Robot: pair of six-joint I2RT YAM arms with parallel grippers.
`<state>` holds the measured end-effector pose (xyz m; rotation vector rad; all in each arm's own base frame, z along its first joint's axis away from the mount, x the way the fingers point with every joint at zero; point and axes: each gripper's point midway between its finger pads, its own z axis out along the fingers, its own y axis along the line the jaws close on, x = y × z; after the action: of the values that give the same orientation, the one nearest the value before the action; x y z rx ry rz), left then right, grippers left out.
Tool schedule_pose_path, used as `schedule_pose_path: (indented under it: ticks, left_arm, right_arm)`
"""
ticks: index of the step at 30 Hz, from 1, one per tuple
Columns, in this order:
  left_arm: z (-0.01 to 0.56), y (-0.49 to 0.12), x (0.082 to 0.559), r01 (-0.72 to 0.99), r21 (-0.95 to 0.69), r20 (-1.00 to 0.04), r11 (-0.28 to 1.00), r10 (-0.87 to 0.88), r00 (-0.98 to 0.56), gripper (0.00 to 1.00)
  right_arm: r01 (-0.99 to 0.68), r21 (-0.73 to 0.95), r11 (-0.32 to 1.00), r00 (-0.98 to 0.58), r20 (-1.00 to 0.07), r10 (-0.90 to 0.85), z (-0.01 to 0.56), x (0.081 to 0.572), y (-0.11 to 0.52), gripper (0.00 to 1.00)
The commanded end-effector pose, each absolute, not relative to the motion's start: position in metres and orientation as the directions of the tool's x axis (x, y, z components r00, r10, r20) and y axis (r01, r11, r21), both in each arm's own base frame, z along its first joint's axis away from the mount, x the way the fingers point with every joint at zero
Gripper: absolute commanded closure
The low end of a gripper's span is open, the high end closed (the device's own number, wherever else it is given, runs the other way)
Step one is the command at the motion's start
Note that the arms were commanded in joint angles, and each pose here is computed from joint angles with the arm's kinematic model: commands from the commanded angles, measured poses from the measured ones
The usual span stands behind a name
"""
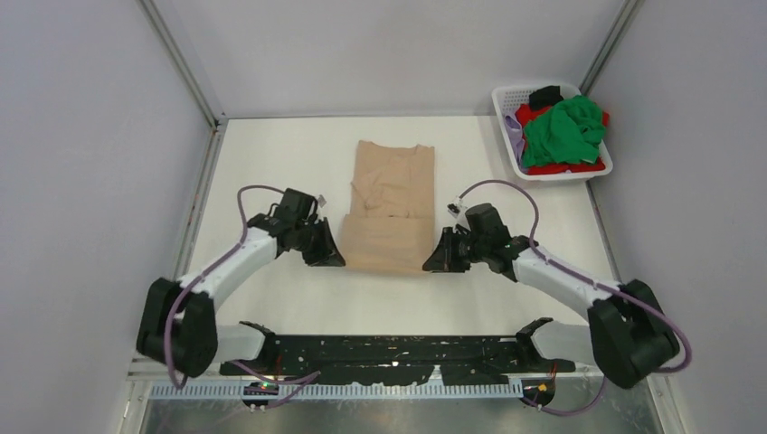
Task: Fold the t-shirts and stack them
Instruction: Grab one side of the 2/3 rectangular tshirt with both arms, then fold the long partially folded tshirt into a neat square
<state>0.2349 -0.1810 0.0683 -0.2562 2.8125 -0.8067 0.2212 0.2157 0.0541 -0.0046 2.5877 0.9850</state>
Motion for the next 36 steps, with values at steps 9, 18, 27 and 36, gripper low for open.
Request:
schedule_pose_path:
  ticks: [9,18,27,36]
  left_arm:
    - [0.145,-0.163,0.139,0.044,-0.572,-0.317,0.819,-0.172,-0.933,1.0]
    - [0.194,-0.181,0.189,0.163,-0.604,-0.475,0.78,-0.188,-0.86,1.0]
    - [0.205,-0.183,0.267,0.134,-0.594,-0.498,0.794,-0.231,-0.836,1.0]
    - [0.202,-0.182,0.324,0.115,-0.599,-0.48,0.793,-0.24,-0.844,1.0]
  right_arm:
    - [-0.368,0.769,0.523,-0.907,-0.421,-0.019,0.159,0.125,0.229,0.95]
    - [-0.461,0.677,0.573,-0.81,-0.585,0.039,0.198,0.178,0.223,0.95]
    - [-0.405,0.687,0.604,-0.797,-0.589,0.134,0.208,0.247,0.217,0.95]
    - [-0.387,0.722,0.574,-0.751,-0.608,0.257,0.224,0.308,0.22,0.95]
